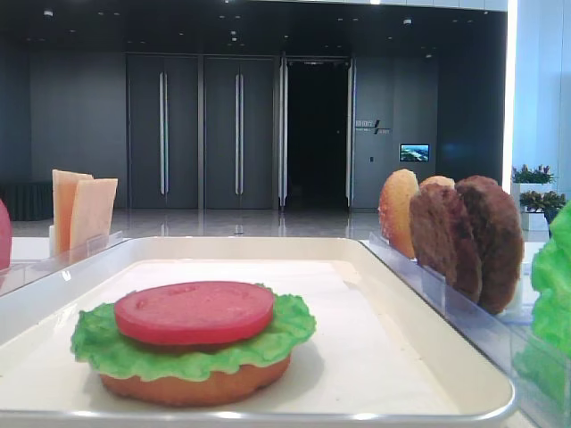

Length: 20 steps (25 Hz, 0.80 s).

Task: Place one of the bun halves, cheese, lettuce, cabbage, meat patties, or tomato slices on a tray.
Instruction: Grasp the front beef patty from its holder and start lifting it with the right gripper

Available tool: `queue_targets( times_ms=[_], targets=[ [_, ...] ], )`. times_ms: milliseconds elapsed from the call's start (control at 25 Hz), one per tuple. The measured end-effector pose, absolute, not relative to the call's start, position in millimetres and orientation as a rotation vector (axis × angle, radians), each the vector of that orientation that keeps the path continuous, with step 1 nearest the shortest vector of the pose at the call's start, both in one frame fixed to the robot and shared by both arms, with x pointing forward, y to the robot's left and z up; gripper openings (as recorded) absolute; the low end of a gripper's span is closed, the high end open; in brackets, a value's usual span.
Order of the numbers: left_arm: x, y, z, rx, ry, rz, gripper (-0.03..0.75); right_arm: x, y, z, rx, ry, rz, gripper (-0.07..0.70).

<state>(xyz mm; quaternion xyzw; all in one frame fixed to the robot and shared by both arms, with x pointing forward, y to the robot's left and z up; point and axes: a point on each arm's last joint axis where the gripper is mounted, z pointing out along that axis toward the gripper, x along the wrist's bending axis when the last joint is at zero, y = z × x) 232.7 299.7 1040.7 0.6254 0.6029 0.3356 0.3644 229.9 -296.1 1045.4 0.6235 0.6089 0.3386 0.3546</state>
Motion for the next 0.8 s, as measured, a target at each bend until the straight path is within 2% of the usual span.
queue_targets(
  times_ms=[800],
  targets=[
    [232.7,299.5,1040.7,1.608,1.55,0.861,0.639,229.9,-296.1,1045.4,1.612,1.574,0.875,0.541]
  ],
)
